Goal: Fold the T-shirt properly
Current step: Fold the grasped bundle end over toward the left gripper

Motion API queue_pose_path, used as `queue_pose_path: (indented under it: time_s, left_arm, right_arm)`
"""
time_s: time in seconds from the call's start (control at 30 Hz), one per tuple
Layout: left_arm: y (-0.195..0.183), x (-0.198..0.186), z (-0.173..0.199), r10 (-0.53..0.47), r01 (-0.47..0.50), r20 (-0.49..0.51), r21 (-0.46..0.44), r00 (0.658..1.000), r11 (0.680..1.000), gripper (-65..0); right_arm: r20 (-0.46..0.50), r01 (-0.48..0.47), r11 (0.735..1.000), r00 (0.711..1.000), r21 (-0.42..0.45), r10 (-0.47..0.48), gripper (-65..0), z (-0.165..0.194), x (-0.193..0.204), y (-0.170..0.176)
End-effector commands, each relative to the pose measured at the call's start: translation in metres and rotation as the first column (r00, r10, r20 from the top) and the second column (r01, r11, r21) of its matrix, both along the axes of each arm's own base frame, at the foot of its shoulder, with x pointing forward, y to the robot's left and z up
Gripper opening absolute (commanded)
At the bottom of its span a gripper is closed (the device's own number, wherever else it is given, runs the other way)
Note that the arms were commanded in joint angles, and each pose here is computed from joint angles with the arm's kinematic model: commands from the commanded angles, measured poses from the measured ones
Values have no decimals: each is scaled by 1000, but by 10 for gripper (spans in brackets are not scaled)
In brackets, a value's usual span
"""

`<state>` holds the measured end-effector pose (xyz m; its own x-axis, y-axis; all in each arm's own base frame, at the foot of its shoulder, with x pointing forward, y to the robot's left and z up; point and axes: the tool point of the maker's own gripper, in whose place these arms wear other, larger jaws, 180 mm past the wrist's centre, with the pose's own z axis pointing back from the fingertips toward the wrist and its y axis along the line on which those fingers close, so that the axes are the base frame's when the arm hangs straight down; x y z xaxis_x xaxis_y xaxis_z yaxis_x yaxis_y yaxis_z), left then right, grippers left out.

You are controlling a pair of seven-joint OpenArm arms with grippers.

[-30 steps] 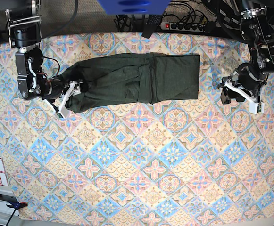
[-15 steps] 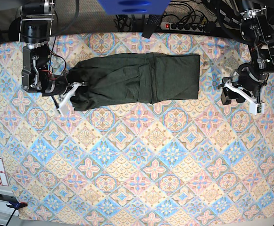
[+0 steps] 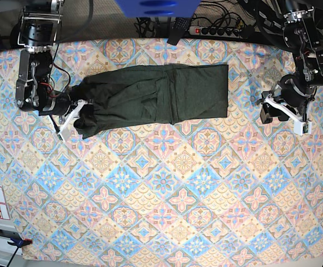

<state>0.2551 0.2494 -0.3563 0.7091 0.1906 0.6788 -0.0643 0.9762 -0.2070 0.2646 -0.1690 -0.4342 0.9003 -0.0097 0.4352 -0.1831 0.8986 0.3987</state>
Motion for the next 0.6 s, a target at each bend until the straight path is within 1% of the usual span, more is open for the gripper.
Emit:
queue_pose_path:
  time_s: [0.0, 0.03, 0.13, 0.23, 0.4, 0.57]
  left_arm:
    - [4, 7, 12, -1, 1, 44, 13, 999, 1000, -305]
    - [6, 6, 12, -1, 0, 43, 17, 999, 1000, -305]
    - [24, 3, 17, 54, -55, 55, 28, 997, 998, -305]
    - [35, 2, 21, 82, -85, 62, 39, 995, 996, -305]
    - [39, -3, 18, 85, -88, 48, 54, 995, 995, -305]
    - [46, -15, 13, 105, -106, 23, 63, 994, 992, -306]
  right_arm:
    - [31, -6, 1000, 999, -11, 7, -643, 9, 5, -4]
    - [28, -15, 1000, 999, -14, 15, -643, 10, 3, -3]
    - [29, -49, 999, 998, -5, 49, -642, 14, 2, 12]
    - [59, -103, 995, 993, -6, 103, -641, 23, 4, 28]
    - [117, -222, 975, 968, -10, 222, -641, 39, 4, 66]
    - [156, -285, 958, 948, 25, 277, -641, 49, 1, 101]
